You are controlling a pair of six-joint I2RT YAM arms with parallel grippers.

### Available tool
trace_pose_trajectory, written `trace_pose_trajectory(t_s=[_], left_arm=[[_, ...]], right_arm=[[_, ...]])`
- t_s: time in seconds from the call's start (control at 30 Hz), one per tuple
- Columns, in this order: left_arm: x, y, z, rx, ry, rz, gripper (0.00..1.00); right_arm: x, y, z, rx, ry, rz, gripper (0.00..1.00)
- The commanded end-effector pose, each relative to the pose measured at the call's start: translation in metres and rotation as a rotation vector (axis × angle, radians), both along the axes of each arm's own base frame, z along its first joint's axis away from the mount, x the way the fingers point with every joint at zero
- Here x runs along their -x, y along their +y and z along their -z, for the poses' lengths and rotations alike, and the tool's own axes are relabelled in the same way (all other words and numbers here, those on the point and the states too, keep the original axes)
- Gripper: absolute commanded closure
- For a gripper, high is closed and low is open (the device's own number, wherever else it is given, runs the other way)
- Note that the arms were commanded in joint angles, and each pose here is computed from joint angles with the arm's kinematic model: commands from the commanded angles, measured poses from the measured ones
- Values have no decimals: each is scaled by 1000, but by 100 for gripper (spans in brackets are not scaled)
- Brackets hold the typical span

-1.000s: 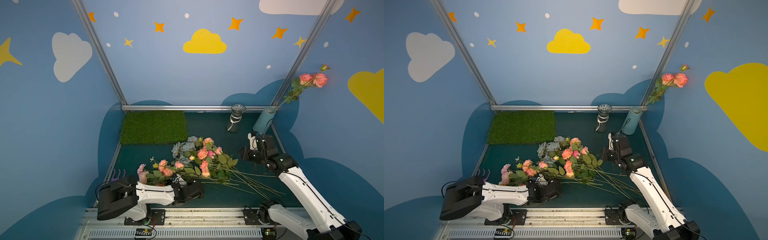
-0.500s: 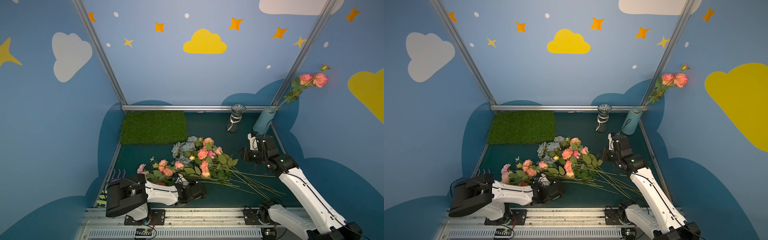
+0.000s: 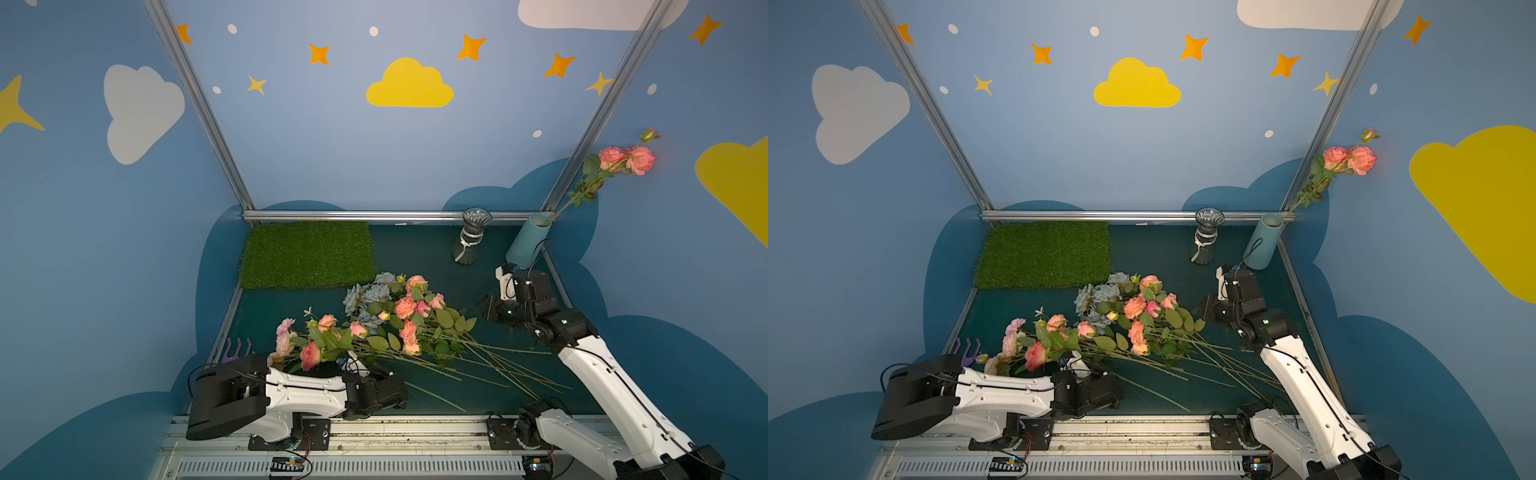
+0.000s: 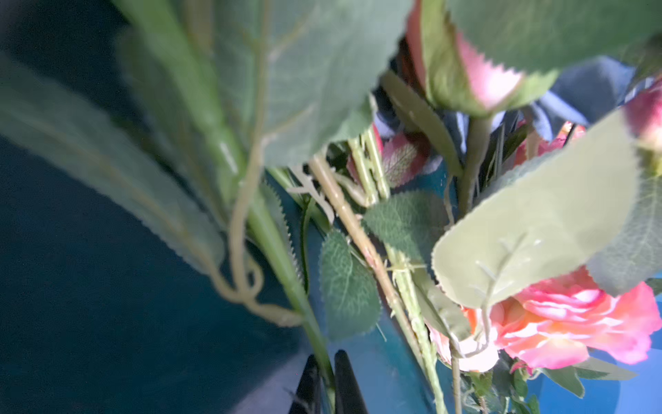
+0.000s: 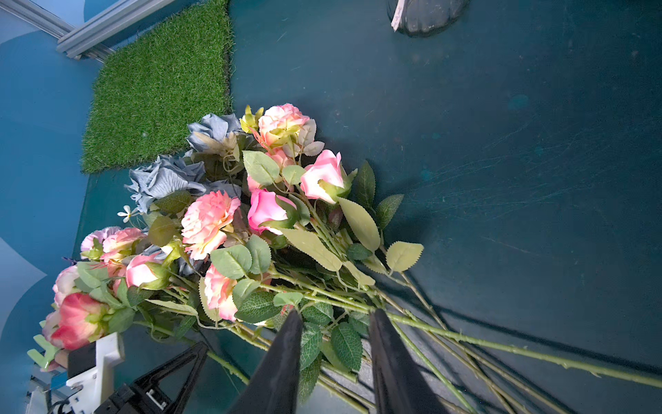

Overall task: Place the pink flowers into the vase
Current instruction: Pick up the flower at the center of the board.

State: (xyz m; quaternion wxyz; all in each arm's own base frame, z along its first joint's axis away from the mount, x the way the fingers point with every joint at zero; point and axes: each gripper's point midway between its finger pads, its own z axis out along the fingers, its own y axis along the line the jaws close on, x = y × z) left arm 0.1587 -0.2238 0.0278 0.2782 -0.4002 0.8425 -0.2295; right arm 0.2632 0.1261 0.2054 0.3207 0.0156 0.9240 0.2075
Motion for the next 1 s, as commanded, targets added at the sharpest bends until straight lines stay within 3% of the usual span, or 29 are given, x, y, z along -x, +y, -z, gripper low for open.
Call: trace_pose_trajectory(t_s=[0.0,0.23,0.37,0.67,0.97], left_arm=[[-4,10,-7,218,28,-334,92],[-16,-7,-21,224,-34,-278,91],[-23,-14,-40,197,-82,-236,98],[-47,-25,-81,148,-206,-170,98],[-83,-37,-180,-43,-447,10,98]], right_arm=[[1,1,0,-14,-6,-3,66],[1,1,0,-15,-6,-2,66],[1,1,1,-15,-4,-2,66],[3,6,-3,-39,-10,-30,66],[3,19,-8,-83,-25,-102,65]])
